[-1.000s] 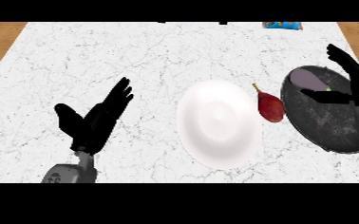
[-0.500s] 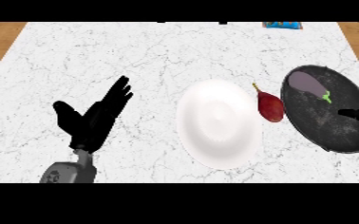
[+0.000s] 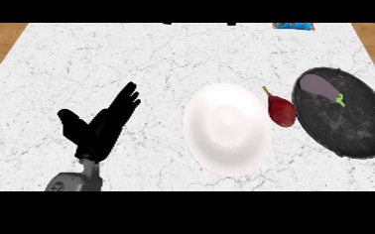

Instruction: Pick the eggplant from the plate and place it in the pan

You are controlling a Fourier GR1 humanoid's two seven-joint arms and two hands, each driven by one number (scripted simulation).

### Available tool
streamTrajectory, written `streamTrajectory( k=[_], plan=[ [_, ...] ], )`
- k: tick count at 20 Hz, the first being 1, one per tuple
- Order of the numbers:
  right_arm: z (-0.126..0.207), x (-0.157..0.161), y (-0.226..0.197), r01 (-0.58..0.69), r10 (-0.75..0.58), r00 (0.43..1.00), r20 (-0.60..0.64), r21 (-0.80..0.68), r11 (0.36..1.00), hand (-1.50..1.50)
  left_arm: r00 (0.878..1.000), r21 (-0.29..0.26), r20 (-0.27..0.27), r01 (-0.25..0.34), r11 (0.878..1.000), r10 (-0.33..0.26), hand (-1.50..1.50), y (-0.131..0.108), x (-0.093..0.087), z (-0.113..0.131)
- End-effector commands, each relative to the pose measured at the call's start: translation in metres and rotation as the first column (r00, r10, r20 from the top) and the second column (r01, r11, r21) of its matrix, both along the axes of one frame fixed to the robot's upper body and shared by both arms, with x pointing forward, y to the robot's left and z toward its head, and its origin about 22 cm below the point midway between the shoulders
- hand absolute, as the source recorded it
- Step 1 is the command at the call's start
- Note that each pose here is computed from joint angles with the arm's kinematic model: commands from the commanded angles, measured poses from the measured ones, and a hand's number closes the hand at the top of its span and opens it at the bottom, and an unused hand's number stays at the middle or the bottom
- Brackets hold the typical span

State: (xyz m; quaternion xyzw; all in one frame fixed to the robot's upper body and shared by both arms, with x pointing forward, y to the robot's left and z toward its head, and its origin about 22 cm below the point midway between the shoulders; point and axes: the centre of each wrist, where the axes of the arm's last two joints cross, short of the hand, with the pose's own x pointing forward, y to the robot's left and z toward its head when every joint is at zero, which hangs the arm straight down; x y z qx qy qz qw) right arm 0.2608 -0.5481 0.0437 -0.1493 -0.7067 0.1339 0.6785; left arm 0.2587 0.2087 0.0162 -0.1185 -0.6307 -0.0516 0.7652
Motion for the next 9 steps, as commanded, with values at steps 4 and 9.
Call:
streamTrajectory(
  k=[4, 9],
  plan=[
    [0.01, -0.028, -0.023, -0.172, 0.167, 0.984, 0.057, 0.105, 0.979, -1.5, 1.0, 0.004, 0.001, -0.01, 1.0, 0.01, 0.0, -0.002, -0.005, 0.001],
    [0.003, -0.028, -0.019, -0.189, 0.181, 0.981, 0.073, 0.107, 0.976, -1.5, 1.0, -0.003, -0.018, 0.003, 1.0, -0.003, 0.0, 0.016, -0.012, -0.005]
  ],
)
